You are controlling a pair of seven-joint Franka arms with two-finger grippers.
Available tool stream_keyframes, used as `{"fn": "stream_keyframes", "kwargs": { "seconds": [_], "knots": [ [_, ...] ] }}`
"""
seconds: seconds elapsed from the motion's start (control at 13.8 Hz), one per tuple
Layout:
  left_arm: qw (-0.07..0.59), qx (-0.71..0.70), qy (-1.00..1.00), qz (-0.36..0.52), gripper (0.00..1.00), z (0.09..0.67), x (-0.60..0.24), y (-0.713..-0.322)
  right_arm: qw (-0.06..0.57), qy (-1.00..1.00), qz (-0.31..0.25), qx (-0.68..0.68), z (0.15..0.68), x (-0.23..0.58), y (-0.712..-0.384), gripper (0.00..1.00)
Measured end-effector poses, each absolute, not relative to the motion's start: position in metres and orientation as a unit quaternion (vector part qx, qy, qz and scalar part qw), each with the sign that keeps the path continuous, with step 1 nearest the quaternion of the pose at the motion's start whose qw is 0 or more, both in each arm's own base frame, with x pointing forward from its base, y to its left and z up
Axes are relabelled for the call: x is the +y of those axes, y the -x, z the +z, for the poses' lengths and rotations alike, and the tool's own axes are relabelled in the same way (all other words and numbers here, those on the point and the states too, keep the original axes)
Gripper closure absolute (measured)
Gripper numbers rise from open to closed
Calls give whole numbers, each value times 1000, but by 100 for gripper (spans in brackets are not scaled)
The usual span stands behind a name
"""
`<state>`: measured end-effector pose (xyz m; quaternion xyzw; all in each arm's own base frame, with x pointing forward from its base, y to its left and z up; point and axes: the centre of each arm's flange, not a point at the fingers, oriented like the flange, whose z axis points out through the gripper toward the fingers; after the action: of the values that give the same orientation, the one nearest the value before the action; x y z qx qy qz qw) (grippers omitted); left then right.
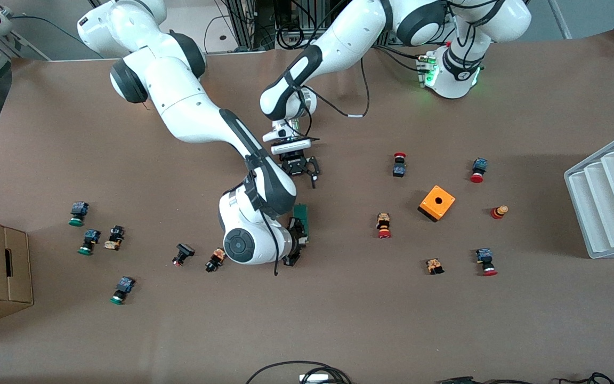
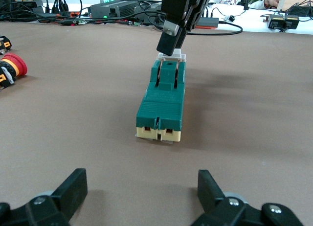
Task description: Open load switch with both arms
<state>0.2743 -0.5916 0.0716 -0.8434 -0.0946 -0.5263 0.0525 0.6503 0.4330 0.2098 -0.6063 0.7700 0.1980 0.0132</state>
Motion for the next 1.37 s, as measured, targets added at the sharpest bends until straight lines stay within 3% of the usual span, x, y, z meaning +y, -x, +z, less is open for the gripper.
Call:
{"fn": "stream_keyframes", "kwargs": {
  "seconds": [1.37],
  "knots": [
    [53, -95, 843, -526, 0, 72, -592, -274, 12, 606, 201, 769, 223, 432, -645, 71]
  ]
}}
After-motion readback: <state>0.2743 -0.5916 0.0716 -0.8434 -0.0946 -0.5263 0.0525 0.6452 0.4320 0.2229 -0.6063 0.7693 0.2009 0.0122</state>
